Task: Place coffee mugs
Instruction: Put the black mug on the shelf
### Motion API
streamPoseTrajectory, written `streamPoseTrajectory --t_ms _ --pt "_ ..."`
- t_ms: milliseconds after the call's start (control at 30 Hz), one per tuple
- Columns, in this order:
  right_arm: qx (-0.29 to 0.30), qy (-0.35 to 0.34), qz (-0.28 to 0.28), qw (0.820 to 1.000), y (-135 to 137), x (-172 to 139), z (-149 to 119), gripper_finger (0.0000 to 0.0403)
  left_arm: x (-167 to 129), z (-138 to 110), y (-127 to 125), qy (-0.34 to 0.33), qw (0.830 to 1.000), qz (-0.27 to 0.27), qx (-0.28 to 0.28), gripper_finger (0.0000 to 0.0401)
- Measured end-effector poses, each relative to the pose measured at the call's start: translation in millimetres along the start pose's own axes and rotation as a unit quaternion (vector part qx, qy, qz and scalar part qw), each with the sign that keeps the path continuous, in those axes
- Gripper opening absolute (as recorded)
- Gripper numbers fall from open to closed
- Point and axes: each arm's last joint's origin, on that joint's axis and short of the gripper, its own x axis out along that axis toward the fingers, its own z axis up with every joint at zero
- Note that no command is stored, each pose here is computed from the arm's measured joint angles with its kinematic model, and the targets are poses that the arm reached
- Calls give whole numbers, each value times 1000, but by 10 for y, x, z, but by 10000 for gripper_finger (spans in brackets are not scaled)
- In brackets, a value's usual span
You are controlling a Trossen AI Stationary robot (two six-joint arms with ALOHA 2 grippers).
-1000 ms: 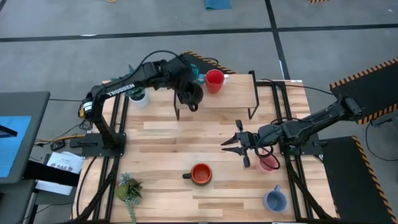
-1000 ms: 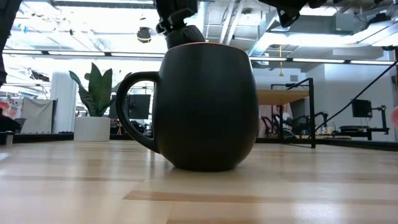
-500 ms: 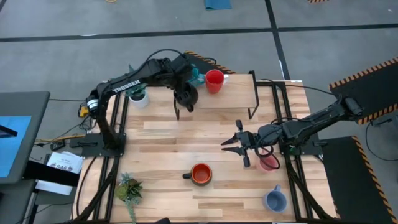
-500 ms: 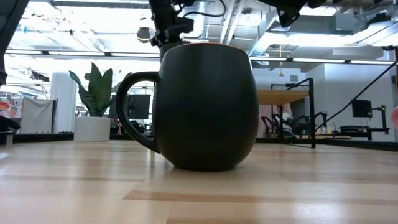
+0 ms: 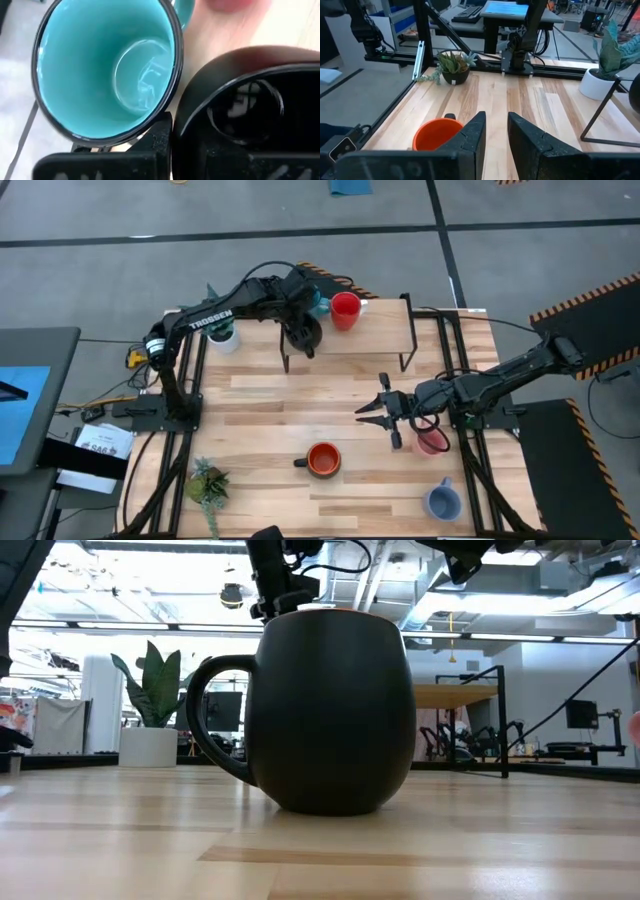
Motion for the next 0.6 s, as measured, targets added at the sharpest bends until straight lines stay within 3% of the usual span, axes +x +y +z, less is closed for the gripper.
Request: streamPoseTrajectory --t_ms 600 --pt "0 1 -3 1000 -12 2 -1 107 -135 125 45 -46 999 -2 -9 117"
